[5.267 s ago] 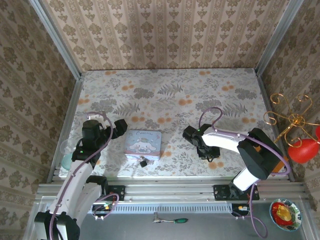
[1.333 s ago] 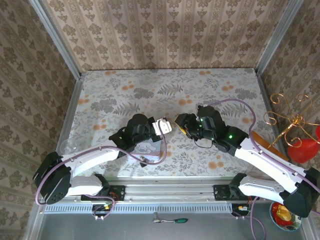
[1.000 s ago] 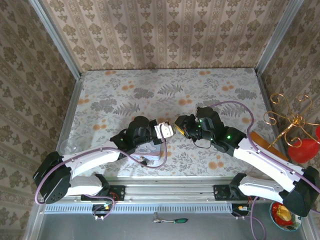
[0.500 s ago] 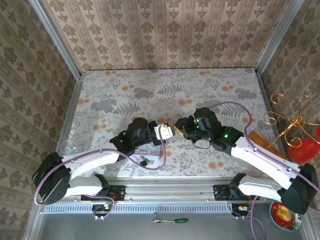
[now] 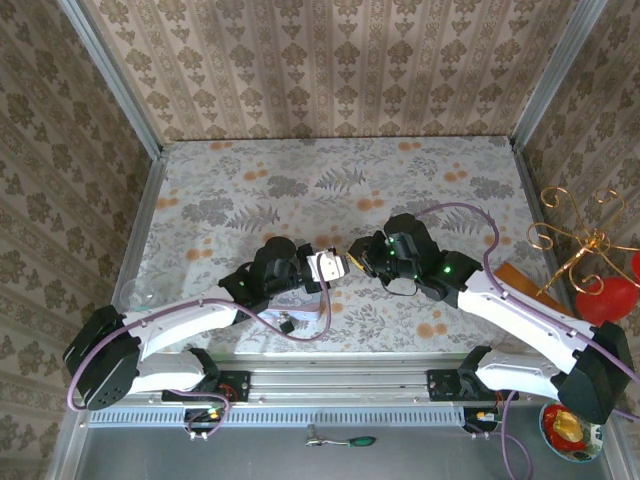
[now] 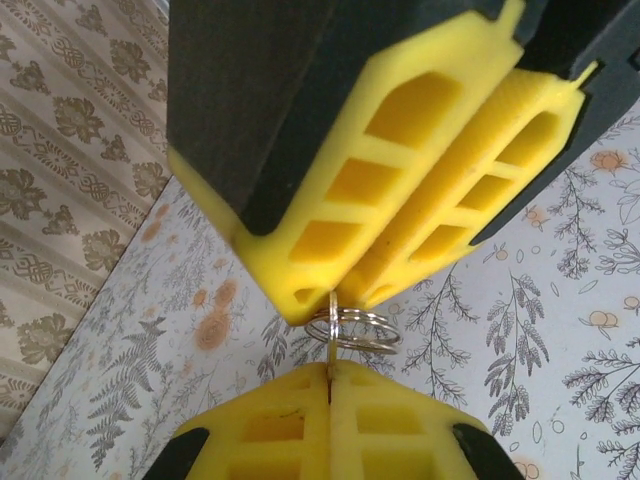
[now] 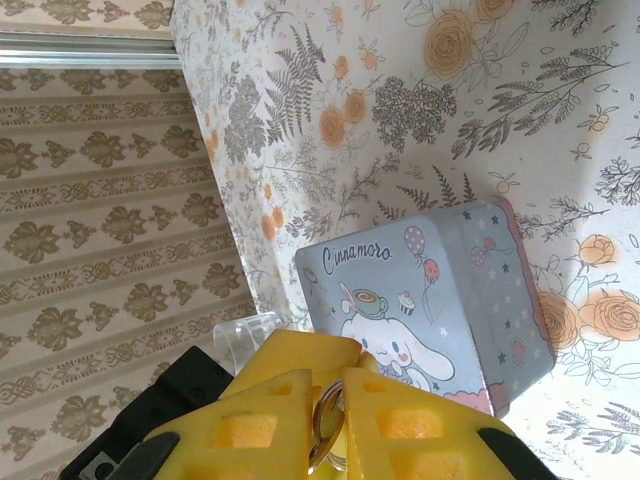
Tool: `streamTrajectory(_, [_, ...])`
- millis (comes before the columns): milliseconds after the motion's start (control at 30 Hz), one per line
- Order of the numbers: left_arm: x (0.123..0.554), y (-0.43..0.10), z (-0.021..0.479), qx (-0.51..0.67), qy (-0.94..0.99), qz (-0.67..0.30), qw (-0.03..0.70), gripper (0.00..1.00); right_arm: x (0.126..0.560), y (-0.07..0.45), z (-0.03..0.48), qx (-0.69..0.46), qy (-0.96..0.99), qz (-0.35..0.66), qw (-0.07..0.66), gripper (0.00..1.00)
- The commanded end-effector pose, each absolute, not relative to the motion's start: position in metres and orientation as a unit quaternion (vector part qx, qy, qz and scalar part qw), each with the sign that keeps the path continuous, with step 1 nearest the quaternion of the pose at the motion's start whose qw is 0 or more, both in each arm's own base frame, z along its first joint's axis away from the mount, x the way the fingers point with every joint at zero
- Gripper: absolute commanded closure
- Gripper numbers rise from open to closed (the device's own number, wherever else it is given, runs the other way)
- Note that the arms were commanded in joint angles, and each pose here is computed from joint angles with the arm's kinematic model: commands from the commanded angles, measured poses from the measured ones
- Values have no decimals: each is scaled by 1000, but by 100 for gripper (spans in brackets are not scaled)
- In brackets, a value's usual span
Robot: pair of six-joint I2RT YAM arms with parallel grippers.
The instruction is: Unlock a padlock with a key
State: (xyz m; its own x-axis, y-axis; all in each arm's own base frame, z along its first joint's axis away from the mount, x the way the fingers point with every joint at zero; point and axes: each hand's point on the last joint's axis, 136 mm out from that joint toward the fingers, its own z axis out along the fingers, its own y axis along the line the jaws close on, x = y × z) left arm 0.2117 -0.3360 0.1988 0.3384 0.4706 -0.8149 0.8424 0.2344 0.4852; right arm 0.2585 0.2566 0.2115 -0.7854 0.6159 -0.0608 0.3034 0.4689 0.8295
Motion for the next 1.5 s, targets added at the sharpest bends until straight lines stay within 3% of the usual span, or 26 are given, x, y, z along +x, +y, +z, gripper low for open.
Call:
streamTrajectory(0, [218,-341,212,589,540,-150,582,100,257,264,214,267,842,439,161,83])
streamTrajectory(233, [218,-344,212,590,538,-151,583,100,259,272,210,265,843,445,147,81])
streamTrajectory(500, [219,-340,213,578,540,-152,592,98,260,264,208,266,846,433,164,98])
streamTrajectory(667, [227,-326,229,519,555,-146,634,78,266,257,211,258,839,441,188,100])
streamTrajectory(767, [236,-296,259,406,575,-159,692,62,274,247,214,249,833,439,227,100])
streamTrajectory(833, [242,-270,276,322,602,-185,706,57,283,241,221,245,819,447,264,100])
streamTrajectory(933, [252,-246,284,226,674,-264,651,52,294,247,240,220,787,484,313,100])
streamTrajectory(1033, [261,-237,284,154,733,-349,564,38,299,261,257,184,770,507,341,100])
streamTrajectory(1233, [283,-230,289,16,763,-484,428,43,304,276,275,150,725,544,394,100])
streamTrajectory(1467, [283,-259,291,-26,747,-551,372,43,301,299,279,128,704,562,415,100])
